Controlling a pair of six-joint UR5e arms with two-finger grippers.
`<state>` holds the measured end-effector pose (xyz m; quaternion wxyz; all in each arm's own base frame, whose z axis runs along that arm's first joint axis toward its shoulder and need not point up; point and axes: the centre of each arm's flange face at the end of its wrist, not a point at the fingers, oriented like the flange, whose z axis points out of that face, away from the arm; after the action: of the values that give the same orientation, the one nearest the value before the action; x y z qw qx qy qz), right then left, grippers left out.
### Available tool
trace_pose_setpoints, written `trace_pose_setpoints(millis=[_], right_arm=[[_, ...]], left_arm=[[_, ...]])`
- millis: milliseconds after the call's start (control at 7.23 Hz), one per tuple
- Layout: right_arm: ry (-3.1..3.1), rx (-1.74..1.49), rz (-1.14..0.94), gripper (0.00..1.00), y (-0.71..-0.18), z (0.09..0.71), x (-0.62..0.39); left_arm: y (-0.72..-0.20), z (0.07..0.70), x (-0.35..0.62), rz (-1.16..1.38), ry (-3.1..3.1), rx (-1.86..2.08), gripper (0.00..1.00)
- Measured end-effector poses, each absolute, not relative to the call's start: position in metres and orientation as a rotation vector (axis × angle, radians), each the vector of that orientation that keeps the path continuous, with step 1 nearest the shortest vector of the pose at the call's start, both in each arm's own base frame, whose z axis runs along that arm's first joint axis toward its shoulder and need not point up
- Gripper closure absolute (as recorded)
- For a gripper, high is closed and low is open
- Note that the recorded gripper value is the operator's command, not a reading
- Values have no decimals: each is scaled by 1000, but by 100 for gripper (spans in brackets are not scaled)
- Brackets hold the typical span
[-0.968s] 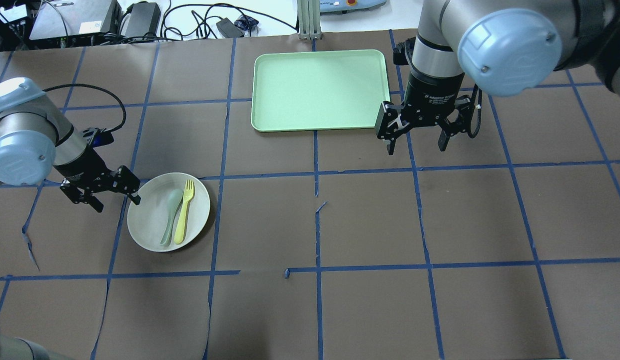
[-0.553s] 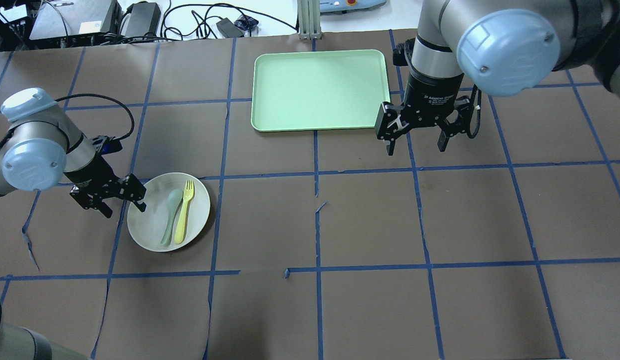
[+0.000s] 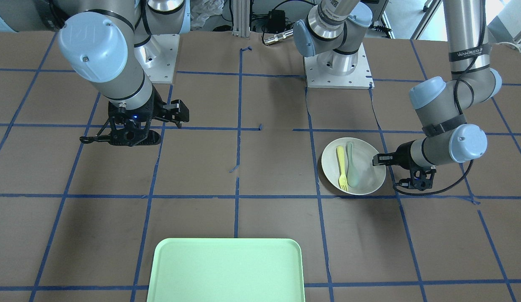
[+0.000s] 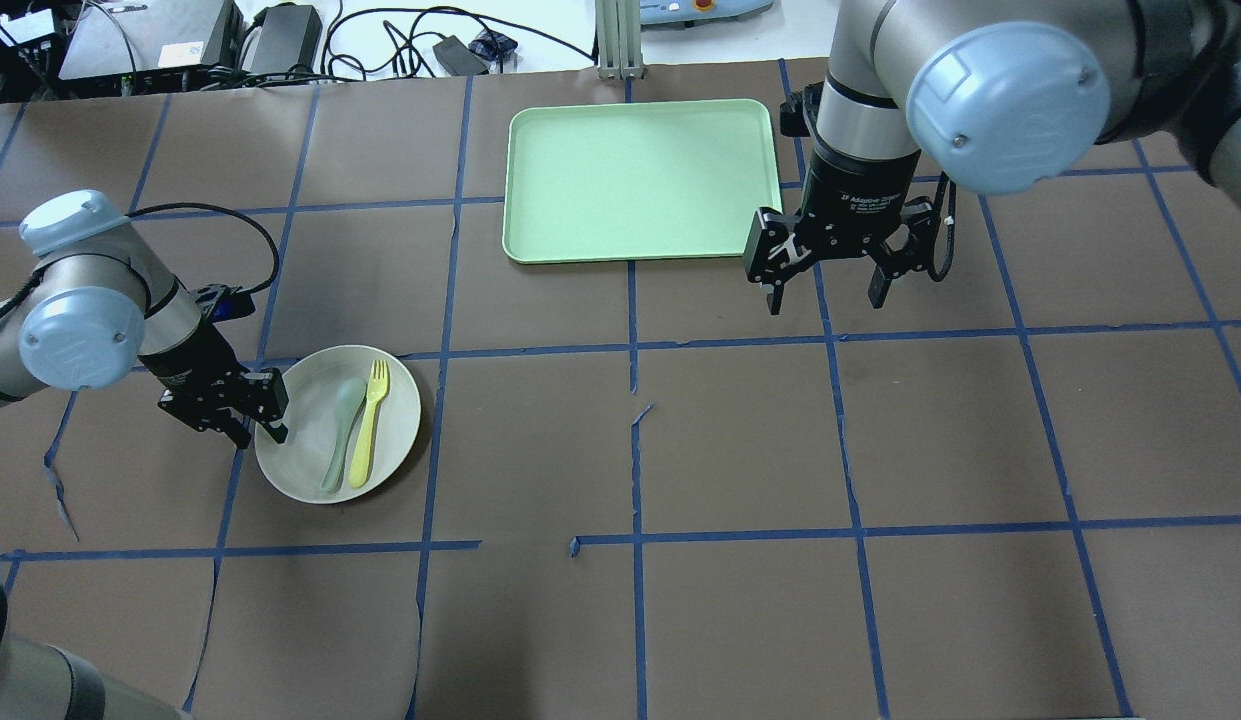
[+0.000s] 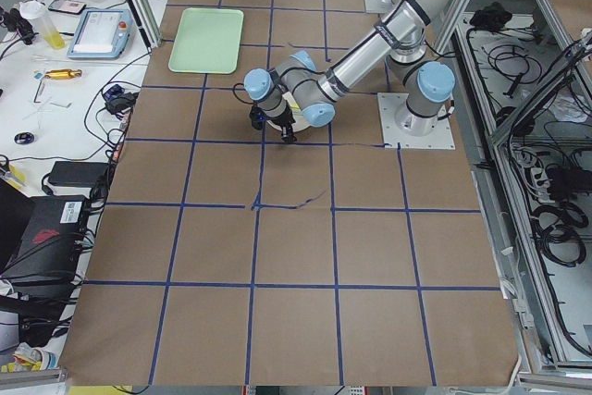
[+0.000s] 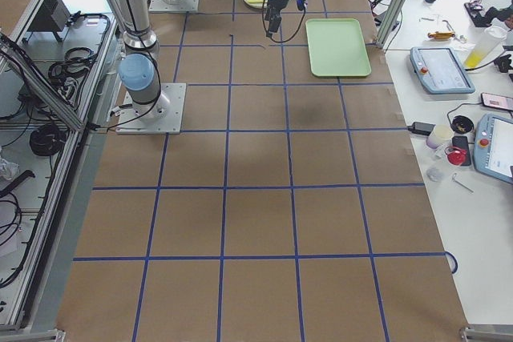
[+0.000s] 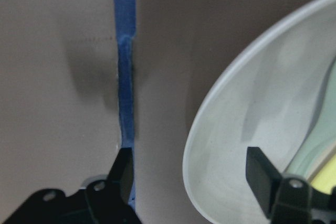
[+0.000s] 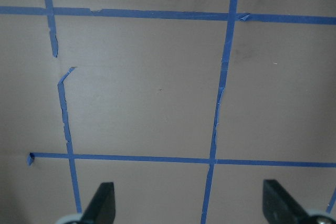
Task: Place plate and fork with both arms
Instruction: 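Close the left gripper on the plate rim and lift it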
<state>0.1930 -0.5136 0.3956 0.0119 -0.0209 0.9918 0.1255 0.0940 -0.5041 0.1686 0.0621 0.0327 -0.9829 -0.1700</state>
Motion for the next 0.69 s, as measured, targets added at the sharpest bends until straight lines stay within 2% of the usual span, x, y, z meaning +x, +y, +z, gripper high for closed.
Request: trace_pose_setpoints(millis=[415,691], right_arm=[[3083,-62,392,0,-513,395,194],[3083,-62,393,0,-514,395,194]], left_arm=[[-509,172,95,-482,-2982,89,100],[-527,202,96,-398,-2999,60,100]])
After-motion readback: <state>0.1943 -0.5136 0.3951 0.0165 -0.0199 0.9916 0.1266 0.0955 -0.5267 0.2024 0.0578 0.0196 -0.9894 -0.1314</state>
